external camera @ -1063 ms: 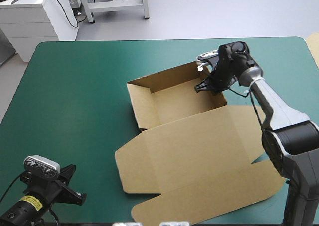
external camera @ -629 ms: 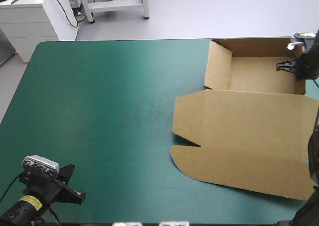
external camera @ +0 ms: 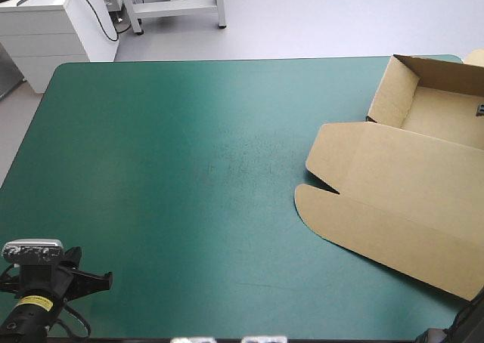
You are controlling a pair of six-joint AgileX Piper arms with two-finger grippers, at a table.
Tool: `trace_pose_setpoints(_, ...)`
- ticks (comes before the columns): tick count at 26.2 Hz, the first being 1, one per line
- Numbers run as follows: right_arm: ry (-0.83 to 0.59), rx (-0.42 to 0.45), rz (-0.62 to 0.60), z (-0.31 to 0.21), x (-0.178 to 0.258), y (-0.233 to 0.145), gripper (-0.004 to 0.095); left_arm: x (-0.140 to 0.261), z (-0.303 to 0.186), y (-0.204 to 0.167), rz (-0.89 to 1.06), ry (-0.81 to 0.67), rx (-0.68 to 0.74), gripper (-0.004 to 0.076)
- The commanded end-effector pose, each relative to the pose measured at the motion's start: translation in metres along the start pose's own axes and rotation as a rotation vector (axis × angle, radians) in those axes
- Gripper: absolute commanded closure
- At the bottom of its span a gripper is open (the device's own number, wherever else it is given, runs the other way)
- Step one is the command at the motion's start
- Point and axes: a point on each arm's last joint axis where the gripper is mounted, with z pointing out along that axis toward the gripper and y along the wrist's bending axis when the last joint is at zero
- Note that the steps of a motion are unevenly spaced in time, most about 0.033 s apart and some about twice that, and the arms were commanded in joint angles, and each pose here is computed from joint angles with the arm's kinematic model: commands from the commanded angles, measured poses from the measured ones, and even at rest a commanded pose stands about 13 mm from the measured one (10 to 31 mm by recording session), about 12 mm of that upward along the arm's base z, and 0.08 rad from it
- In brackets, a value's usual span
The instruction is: Fold the box
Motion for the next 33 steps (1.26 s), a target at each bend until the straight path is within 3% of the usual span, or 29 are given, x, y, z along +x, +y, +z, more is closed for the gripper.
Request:
trace_pose_setpoints(1, -0.080, 0.010, -0.009, -0.008, -0.009, -0.005, 0.0926, -0.012, -0.004, 0.001, -0.002, -0.080, -0.006, 0.0731)
trace_pose_setpoints(5, -0.050, 0.007, -0.042, 0.004, -0.008, -0.005, 0.0779, -0.012, -0.004, 0.001, -0.002, -0.080, -0.006, 0.0731)
trace_pose_setpoints(6, -0.050, 0.007, -0.042, 0.004, -0.008, -0.005, 0.0706, -0.012, -0.004, 0.001, -0.002, -0.080, -0.006, 0.0731)
trace_pose_setpoints(8, -0.035, 0.010, -0.041, -0.002, -0.009, -0.005, 0.0424, -0.012, -0.004, 0.001, -0.002, -0.080, -0.006, 0.0731)
trace_pose_setpoints(11, -0.022, -0.004, -0.030, -0.027, -0.015, -0.006, 0.0163, -0.012, -0.004, 0.001, -0.002, -0.080, -0.006, 0.0731)
trace_pose_setpoints(14, -0.142, -0.043, 0.008, -0.072, -0.030, -0.005, 0.0039, -0.012, -0.004, 0.001, -0.002, -0.080, -0.006, 0.0731)
trace_pose_setpoints(19, -0.278, -0.143, 0.010, -0.132, -0.027, 0.010, 0.0082, -0.012, -0.004, 0.001, -0.002, -0.080, -0.006, 0.0731)
trace_pose_setpoints(21, -0.283, -0.172, -0.029, -0.151, -0.013, 0.026, 0.0203, -0.012, -0.004, 0.001, -0.002, -0.080, -0.006, 0.0731)
trace_pose_setpoints(24, -0.270, -0.211, -0.083, -0.166, 0.006, 0.044, 0.0516, -0.012, -0.004, 0.001, -0.002, -0.080, -0.006, 0.0731)
trace_pose_setpoints(27, -0.237, -0.277, -0.162, -0.169, 0.024, 0.066, 0.0914, -0.012, -0.004, 0.001, -0.002, -0.080, -0.006, 0.0731)
trace_pose_setpoints(33, -0.119, -0.422, -0.345, -0.166, 0.074, 0.121, 0.0914, -0.012, -0.004, 0.001, -0.002, -0.080, -0.006, 0.0731)
